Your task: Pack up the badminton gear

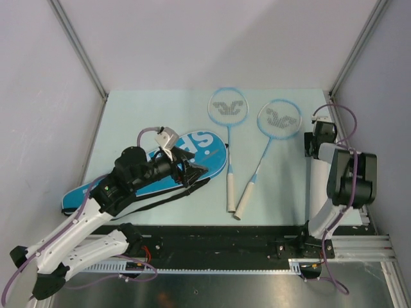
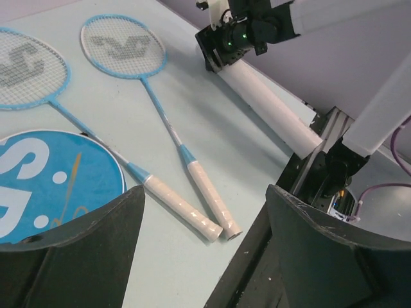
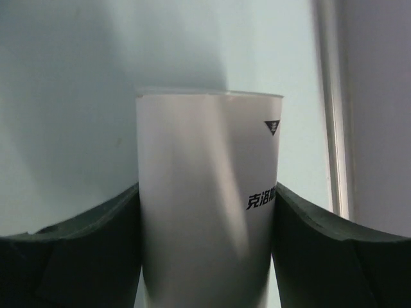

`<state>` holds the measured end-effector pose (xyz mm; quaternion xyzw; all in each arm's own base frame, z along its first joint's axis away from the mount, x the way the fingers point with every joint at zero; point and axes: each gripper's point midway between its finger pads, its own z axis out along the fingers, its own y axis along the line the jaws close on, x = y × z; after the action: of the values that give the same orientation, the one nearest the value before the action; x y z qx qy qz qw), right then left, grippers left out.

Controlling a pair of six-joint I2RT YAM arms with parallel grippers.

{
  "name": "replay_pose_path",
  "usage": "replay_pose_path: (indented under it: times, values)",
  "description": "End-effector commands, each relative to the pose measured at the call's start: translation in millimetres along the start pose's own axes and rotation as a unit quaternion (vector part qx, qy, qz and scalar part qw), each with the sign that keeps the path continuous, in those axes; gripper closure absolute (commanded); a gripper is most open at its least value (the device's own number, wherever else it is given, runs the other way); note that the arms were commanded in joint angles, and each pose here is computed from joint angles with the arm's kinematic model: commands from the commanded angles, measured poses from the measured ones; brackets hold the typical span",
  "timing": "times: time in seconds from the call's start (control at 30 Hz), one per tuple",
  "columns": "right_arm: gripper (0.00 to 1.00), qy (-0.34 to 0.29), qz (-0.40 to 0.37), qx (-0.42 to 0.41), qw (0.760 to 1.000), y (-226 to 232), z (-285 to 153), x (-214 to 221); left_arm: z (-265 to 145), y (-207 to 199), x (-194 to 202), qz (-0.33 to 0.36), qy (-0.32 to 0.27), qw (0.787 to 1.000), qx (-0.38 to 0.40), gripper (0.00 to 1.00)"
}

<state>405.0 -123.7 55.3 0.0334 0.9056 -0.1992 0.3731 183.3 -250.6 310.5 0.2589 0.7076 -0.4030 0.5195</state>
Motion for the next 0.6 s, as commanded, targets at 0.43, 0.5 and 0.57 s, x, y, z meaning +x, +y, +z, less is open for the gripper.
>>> replay_pose_path:
  times: [0.43, 0.5, 0.57]
  values:
    - [0.49, 0.071, -0.071, -0.097, 0.99, 9, 57, -8, 8, 6, 28, 0.049, 0.028, 0.998, -0.016, 0.19]
    - [0.41, 0.085, -0.06, -0.115, 0.988, 12, 56, -8, 9, 7, 29, 0.05, 0.031, 0.998, -0.017, 0.19]
    - [0.35, 0.102, -0.066, -0.133, 0.984, 19, 56, -1, 11, 8, 33, 0.049, 0.037, 0.998, -0.018, 0.19]
